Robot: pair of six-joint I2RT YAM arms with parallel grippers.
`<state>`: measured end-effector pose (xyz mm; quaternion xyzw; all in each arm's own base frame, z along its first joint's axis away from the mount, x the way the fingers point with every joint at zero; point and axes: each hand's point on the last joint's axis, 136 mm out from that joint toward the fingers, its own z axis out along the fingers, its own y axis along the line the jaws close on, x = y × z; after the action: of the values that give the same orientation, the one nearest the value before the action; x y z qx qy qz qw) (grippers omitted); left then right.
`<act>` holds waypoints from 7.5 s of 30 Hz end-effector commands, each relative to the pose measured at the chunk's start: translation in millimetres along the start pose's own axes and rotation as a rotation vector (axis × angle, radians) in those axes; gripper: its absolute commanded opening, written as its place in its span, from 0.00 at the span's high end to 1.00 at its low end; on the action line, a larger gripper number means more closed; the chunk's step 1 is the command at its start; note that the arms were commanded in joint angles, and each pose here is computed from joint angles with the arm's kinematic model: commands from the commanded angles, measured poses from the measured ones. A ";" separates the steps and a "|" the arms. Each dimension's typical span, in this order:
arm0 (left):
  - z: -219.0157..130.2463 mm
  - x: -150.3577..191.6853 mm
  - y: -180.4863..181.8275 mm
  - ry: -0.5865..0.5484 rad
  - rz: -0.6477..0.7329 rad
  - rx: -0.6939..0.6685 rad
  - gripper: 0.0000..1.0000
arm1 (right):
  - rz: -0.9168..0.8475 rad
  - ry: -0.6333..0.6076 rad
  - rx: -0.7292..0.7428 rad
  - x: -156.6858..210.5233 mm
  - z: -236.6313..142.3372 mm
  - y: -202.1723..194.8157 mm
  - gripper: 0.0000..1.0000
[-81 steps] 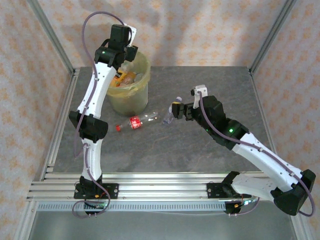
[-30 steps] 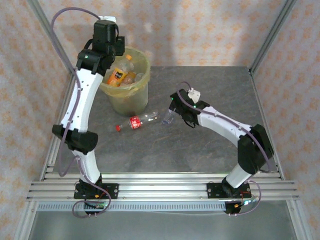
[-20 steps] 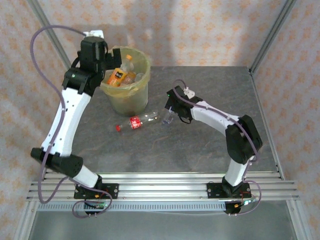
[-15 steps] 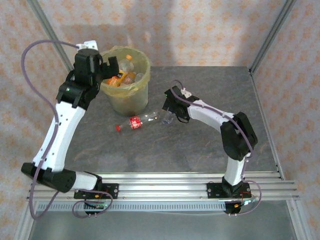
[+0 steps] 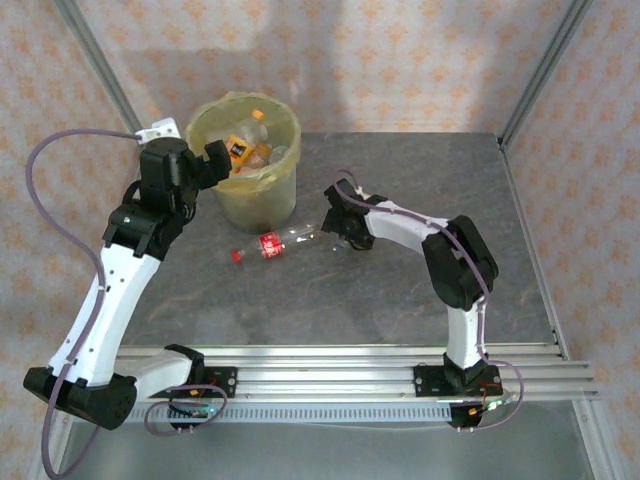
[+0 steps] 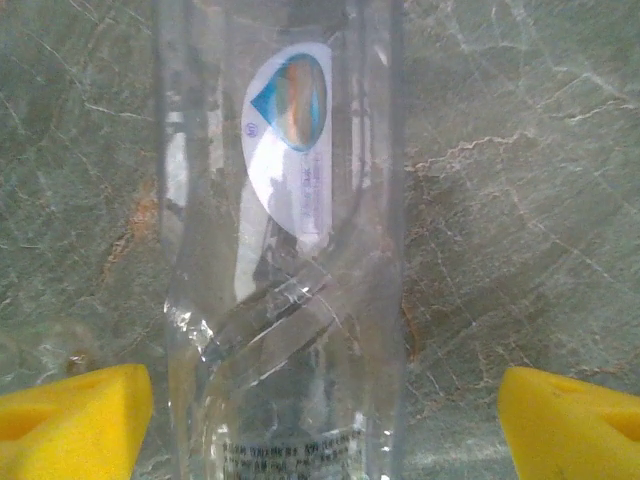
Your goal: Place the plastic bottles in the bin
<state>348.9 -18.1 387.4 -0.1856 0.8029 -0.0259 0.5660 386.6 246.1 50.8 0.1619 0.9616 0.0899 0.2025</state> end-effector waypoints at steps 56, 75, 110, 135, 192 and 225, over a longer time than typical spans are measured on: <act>-12.2 16.0 -115.6 0.184 -0.125 0.541 0.00 | -0.541 -0.428 -0.577 4.9 -197.1 50.6 0.65; -32.1 73.6 -213.8 0.412 -0.054 0.882 0.00 | -0.574 -0.523 -0.864 13.6 -262.5 89.4 0.65; -33.0 78.2 -226.0 0.415 -0.055 0.904 0.61 | -0.549 -0.552 -0.999 9.5 -297.5 117.0 0.47; 18.3 -81.9 -125.6 -0.046 0.257 0.348 0.62 | -0.399 -0.643 -0.754 -12.8 -306.2 50.4 0.01; 194.0 0.4 -73.0 0.293 0.578 0.081 0.16 | -0.379 -0.592 -0.688 -6.9 -276.7 42.7 0.01; 4.1 -31.2 -7.3 -0.023 -0.106 0.078 0.00 | -0.818 -0.350 -0.506 22.4 -189.2 78.2 0.01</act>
<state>367.1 -17.6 422.7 -0.1528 0.8071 -0.0494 0.5681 319.1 291.3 250.3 -0.1777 0.8548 0.2124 0.4388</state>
